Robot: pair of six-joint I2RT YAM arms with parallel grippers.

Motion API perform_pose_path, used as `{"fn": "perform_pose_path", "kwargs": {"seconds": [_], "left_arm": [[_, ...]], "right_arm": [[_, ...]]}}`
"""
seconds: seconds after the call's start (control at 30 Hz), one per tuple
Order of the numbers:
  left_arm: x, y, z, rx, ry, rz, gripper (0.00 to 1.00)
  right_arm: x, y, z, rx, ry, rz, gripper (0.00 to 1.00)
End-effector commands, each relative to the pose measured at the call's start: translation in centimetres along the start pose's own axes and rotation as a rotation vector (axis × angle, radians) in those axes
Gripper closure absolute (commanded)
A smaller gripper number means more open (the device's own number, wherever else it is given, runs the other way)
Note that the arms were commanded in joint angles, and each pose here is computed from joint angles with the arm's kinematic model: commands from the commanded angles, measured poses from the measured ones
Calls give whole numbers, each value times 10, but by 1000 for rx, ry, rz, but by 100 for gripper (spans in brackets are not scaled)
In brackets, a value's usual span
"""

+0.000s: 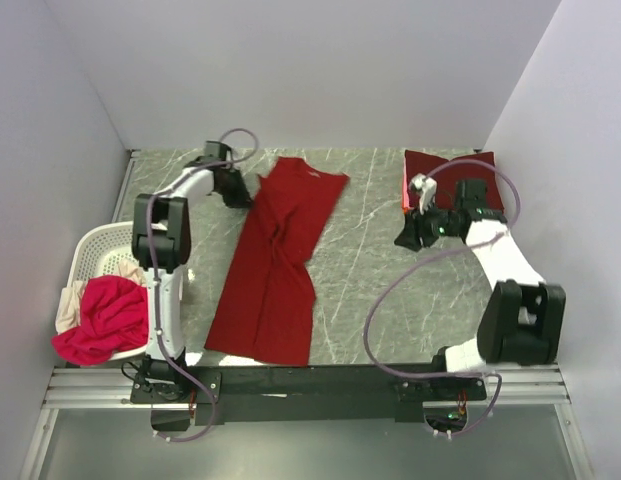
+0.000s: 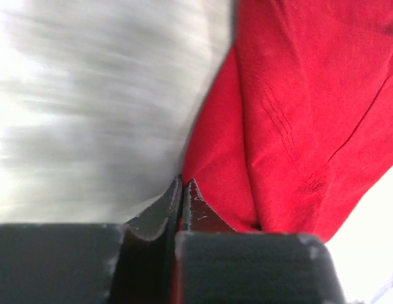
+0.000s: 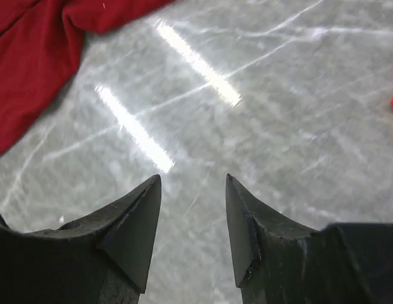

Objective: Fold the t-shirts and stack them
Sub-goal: Fold the tshirt

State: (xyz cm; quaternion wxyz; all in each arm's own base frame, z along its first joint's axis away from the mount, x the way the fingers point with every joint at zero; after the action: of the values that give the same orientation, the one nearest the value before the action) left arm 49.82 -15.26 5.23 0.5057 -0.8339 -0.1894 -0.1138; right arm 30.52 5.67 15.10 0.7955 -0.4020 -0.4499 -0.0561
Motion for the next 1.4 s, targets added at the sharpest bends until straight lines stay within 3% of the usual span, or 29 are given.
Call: {"fn": "perform_pose_path", "kwargs": {"seconds": [0.0, 0.1, 0.17, 0.2, 0.4, 0.5, 0.63, 0.8, 1.13, 1.3, 1.37], "left_arm": [[22, -30, 4, 42, -7, -95, 86], [29, -53, -10, -4, 26, -148, 58], [38, -73, -18, -1, 52, -215, 49], [52, -103, -31, -13, 85, -304, 43], [30, -213, -27, 137, 204, -590, 30], [8, -264, -24, 186, 239, -728, 20], [-41, -271, 0, 233, 253, -742, 17], [-69, -277, 14, 274, 270, -748, 18], [-70, -289, 7, 238, 272, -805, 18], [-69, -289, 7, 237, 275, -807, 18], [-70, -288, 7, 238, 276, -804, 18]], "right_arm": [[46, 17, -17, -27, 86, -62, 48], [68, 60, -18, -19, 214, -23, 48], [75, 101, -16, -28, 353, 2, 48], [94, 111, -17, -33, 376, -23, 48], [116, 193, 23, 49, 435, 19, 47], [110, 212, 12, -83, 550, -23, 46], [116, 230, -22, -245, 654, -36, 46], [110, 263, -32, -215, 742, 20, 47], [116, 279, -33, -199, 818, 66, 50], [119, 283, -30, -159, 819, 94, 66], [120, 286, -28, -144, 833, 112, 68]]}}
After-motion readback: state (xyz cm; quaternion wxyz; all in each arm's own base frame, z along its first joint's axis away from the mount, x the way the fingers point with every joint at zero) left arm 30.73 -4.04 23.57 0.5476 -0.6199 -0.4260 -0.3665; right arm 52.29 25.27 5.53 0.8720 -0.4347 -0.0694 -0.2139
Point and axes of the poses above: each gripper's point midway between its finger pads, its own y axis out along the fingers, its own z axis along the line the jaws close on, x = y × z, the point moved 3 cm from there along -y, back along the fingers, and after that the axes turned 5 degrees about y, right-handed, at the moved point
